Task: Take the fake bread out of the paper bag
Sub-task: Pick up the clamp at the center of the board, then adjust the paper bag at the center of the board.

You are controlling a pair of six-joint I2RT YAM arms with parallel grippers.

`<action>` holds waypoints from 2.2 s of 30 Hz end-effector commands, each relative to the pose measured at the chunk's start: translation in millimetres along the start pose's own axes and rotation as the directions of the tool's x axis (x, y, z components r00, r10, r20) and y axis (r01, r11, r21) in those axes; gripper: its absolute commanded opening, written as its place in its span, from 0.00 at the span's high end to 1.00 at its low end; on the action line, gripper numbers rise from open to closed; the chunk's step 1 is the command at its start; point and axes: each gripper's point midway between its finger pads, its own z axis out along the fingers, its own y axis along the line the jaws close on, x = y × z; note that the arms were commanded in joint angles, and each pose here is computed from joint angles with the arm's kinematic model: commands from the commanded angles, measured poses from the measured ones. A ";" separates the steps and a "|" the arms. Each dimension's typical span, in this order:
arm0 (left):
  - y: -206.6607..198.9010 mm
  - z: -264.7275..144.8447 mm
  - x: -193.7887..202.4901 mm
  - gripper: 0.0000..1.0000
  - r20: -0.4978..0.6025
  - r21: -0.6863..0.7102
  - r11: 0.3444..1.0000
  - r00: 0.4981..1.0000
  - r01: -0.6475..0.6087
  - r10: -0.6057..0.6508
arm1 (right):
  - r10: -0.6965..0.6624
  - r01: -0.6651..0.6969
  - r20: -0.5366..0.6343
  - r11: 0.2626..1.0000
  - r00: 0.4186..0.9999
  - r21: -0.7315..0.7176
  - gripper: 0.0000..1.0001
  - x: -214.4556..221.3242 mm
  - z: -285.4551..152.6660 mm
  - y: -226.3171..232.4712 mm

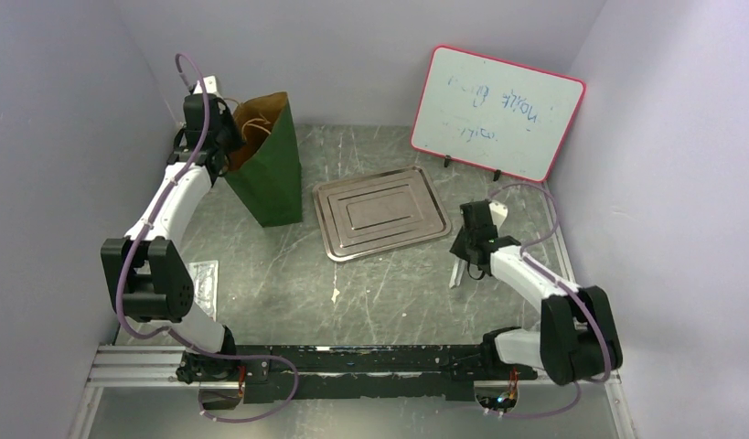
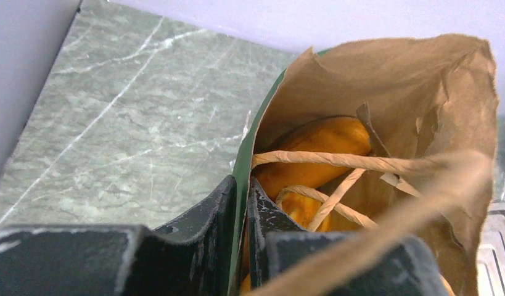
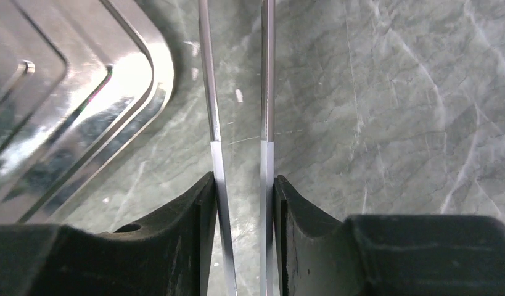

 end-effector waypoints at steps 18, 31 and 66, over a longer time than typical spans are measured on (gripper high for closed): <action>-40.8 -21.3 -51.7 0.92 0.204 0.128 0.987 0.976 -0.101 0.074 | 0.077 -0.037 0.182 0.977 0.980 -0.211 0.68 -74.5 -95.1 29.6; -47.2 -2.2 -8.2 0.60 -0.024 0.176 0.982 0.997 -0.071 0.077 | 0.100 -0.045 0.209 0.966 0.973 -0.254 0.67 -85.0 -118.4 32.4; -31.1 -22.6 -1.7 0.53 -0.067 0.171 0.985 0.998 0.009 0.002 | 0.106 -0.048 0.202 0.960 0.974 -0.276 0.67 -85.3 -116.0 38.2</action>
